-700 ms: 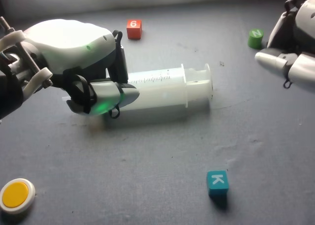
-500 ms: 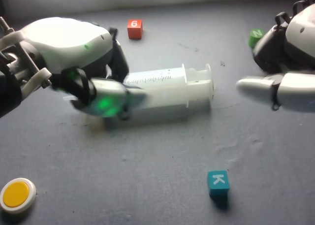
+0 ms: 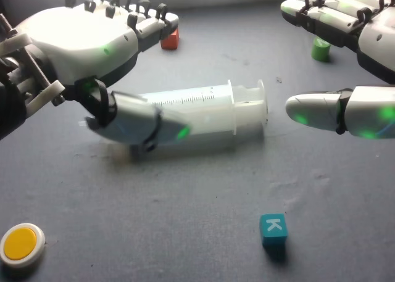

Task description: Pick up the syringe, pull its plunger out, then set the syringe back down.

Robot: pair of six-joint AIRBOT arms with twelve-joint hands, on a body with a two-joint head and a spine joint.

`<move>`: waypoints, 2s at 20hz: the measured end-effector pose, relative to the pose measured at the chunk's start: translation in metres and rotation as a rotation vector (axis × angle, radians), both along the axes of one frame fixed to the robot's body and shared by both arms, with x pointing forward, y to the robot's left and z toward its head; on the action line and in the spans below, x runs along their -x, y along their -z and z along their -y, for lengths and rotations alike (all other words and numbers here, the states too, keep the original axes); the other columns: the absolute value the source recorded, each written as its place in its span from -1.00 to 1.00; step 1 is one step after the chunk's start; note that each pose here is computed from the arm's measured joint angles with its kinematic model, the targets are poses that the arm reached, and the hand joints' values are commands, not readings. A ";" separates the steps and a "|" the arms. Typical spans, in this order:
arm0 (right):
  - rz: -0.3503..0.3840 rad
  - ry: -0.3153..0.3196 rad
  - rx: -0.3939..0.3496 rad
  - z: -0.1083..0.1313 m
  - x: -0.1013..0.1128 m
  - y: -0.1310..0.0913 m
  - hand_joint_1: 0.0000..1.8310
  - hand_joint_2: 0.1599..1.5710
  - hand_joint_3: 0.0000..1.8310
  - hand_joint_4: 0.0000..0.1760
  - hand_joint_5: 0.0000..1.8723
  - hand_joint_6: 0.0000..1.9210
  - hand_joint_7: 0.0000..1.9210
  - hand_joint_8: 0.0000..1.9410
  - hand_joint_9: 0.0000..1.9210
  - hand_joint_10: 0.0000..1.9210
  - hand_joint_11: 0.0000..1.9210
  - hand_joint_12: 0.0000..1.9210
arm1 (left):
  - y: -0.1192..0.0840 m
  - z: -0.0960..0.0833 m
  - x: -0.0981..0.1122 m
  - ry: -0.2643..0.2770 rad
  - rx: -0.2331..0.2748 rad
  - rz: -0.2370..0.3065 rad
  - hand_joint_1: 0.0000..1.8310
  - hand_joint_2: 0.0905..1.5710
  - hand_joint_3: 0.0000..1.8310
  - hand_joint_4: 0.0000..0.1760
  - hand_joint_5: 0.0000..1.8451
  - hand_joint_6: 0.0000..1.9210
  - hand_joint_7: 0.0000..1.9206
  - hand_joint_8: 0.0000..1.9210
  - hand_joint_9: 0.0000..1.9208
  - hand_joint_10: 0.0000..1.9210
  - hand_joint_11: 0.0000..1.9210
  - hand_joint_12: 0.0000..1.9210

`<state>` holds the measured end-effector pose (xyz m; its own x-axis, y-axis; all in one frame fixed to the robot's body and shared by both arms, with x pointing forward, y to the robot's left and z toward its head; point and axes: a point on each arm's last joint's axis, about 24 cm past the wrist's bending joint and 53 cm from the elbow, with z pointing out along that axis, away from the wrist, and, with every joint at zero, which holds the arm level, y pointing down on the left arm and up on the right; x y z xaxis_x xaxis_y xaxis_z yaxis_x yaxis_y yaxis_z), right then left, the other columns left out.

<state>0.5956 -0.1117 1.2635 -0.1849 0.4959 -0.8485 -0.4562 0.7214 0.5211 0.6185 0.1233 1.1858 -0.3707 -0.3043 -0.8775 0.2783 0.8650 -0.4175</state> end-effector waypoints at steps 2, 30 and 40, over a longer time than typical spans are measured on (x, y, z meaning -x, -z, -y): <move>-0.009 0.005 -0.001 0.001 -0.001 0.002 -0.96 0.36 -1.00 -1.00 -0.93 -0.99 -0.94 -0.99 -0.96 -0.99 -1.00 -1.00 | 0.008 -0.002 -0.003 -0.032 0.010 -0.040 0.16 0.10 -1.00 -1.00 -0.91 -0.99 -0.85 -0.99 -0.82 -0.98 -1.00 -0.45; -0.173 -0.041 -0.273 0.017 -0.017 0.017 -0.89 0.38 -1.00 -1.00 -0.86 -1.00 -0.87 -1.00 -0.90 -1.00 -0.97 -0.95 | 0.113 0.011 -0.064 -0.191 0.013 -0.215 0.14 0.18 -0.99 -1.00 -0.67 -1.00 -0.61 -0.99 -0.59 -0.99 -1.00 -0.06; -0.158 -0.031 -0.283 0.020 -0.018 0.015 -0.89 0.36 -1.00 -1.00 -0.85 -1.00 -0.85 -1.00 -0.88 -1.00 -0.97 -0.92 | 0.140 0.014 -0.075 -0.203 0.006 -0.231 0.25 0.29 -0.99 -1.00 -0.45 -0.98 -0.39 -0.98 -0.40 -0.98 -0.87 -0.03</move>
